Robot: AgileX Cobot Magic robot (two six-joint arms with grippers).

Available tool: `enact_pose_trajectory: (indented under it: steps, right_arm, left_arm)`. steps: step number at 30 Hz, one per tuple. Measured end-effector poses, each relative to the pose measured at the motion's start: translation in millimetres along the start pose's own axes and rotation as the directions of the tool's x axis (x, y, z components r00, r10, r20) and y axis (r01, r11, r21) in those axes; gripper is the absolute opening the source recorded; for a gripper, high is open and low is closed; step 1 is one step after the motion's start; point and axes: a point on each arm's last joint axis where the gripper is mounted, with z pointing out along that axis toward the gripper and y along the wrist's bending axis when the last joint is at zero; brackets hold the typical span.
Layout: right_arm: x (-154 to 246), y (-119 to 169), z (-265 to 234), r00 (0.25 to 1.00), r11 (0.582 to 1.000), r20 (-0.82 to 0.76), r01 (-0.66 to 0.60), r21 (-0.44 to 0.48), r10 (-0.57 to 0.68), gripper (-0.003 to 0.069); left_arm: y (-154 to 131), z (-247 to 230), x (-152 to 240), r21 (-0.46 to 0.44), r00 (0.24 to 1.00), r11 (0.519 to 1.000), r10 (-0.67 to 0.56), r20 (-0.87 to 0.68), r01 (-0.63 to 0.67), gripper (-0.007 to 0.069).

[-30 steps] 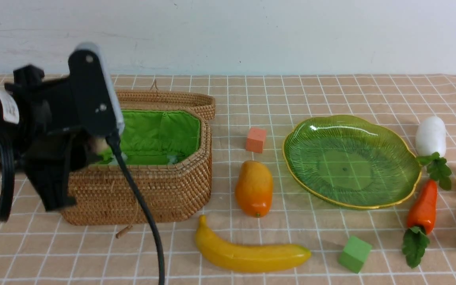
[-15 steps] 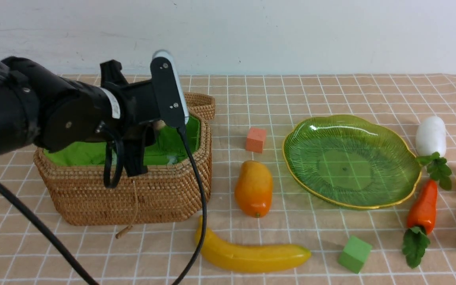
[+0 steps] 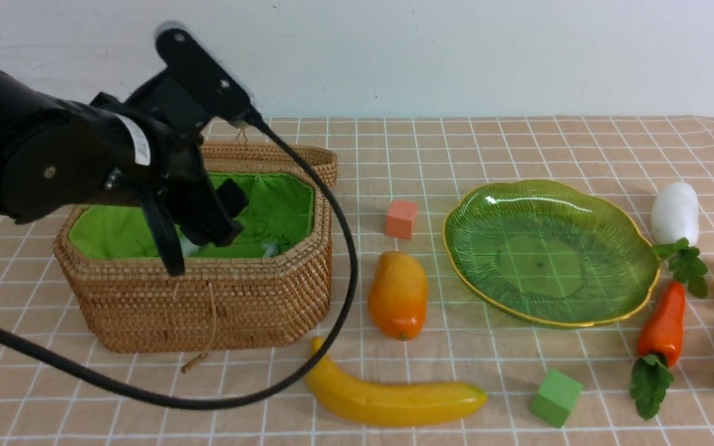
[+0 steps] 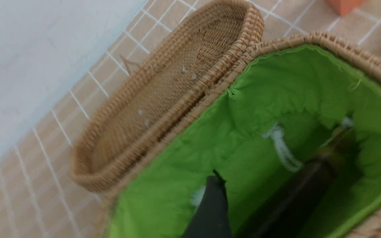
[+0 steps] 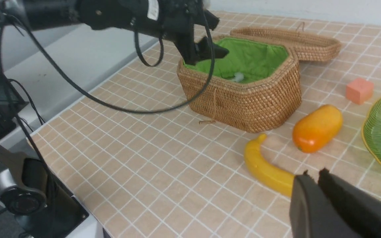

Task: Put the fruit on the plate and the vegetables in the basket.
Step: Use the left arm to grab a banana and put it into the right plate

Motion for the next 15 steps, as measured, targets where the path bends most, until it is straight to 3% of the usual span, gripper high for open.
enact_pose_trajectory:
  steps: [3, 5, 6, 8, 10, 12, 15]
  right_arm:
    - [0.9, 0.1, 0.0, 1.000, 1.000, -0.010, -0.004, -0.001, 0.004, 0.0052]
    - [2.3, 2.0, -0.1, 1.000, 1.000, -0.025, -0.019, -0.022, 0.019, 0.0052]
    - [2.4, 2.2, -0.1, 0.999, 1.000, -0.027, -0.021, -0.024, 0.020, 0.0052]
    - [4.4, 3.3, -0.2, 0.998, 0.999, -0.049, -0.033, -0.035, 0.032, 0.0052]
    - [6.6, 2.2, -1.5, 0.996, 0.999, -0.081, -0.038, -0.022, 0.036, 0.0052]
    - [8.1, -0.9, -6.3, 0.991, 0.999, -0.125, -0.040, 0.011, 0.041, 0.0053]
    - [8.0, -5.3, -13.2, 0.985, 0.997, -0.159, -0.050, 0.058, 0.059, 0.0055]
  left_arm:
    - [-27.4, -16.0, -4.7, 0.111, 0.997, 0.991, -0.066, -0.040, 0.070, 0.0484]
    - [-73.8, -24.9, -2.9, 0.291, 0.988, 0.957, 0.037, -0.148, 0.008, 0.0271]
    - [-77.2, -25.0, -2.4, 0.301, 0.986, 0.954, 0.048, -0.158, 0.001, 0.0241]
    - [-120.3, -23.5, 0.9, 0.456, 0.950, 0.889, 0.175, -0.258, -0.040, 0.0106]
    - [-145.4, -12.8, 1.2, 0.520, 0.911, 0.851, 0.270, -0.311, -0.075, 0.0050]
    - [-164.7, 1.9, -5.6, 0.549, 0.886, 0.825, 0.348, -0.306, -0.134, 0.0042]
    - [-179.9, 30.7, -11.3, 0.558, 0.855, 0.798, 0.438, -0.277, -0.228, 0.0115]
